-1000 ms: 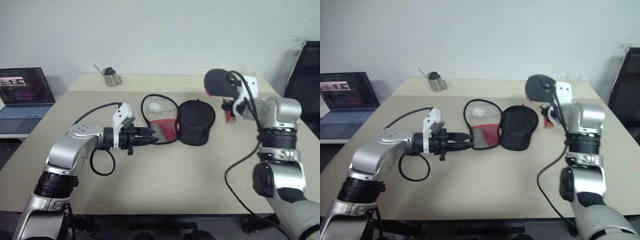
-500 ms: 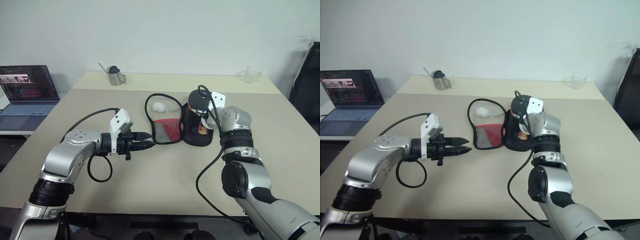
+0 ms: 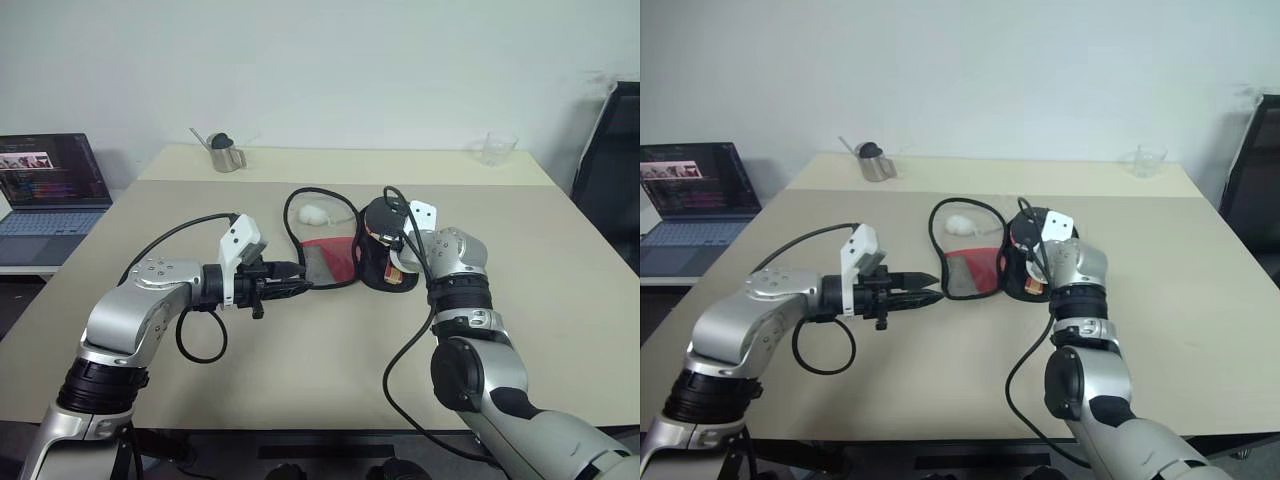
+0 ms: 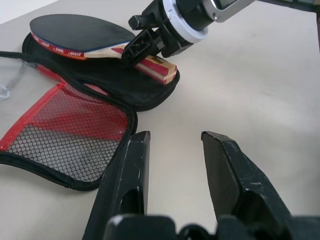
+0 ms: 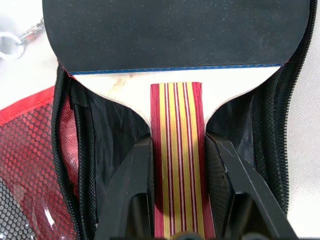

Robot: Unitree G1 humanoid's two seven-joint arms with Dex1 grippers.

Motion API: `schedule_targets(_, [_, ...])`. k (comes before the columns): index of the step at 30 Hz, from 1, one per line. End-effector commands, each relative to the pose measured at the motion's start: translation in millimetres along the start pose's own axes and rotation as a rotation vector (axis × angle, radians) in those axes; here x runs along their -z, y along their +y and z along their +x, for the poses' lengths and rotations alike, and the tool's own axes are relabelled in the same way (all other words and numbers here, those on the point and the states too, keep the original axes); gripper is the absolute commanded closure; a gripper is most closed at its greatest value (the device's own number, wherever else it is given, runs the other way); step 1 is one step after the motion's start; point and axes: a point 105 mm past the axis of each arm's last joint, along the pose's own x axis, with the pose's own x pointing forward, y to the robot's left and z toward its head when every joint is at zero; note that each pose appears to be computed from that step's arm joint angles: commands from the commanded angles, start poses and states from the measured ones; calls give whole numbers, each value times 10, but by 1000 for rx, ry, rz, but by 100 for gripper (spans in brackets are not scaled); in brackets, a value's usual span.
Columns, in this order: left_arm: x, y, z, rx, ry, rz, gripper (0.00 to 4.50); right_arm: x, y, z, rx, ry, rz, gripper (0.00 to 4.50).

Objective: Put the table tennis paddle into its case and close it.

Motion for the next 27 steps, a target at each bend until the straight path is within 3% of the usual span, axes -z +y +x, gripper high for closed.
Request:
schedule_targets(1, [-130, -36, -13, 5, -33, 42, 272, -132, 63, -36, -16, -66, 5, 348])
schedule_targets(23, [-103, -74, -32, -3, -14, 48, 272, -40, 149, 114, -63, -56, -82, 348])
schedule_targets(27, [-108, -70, -34, -3, -13, 51, 272, 26, 217, 107, -98, -33, -116, 222])
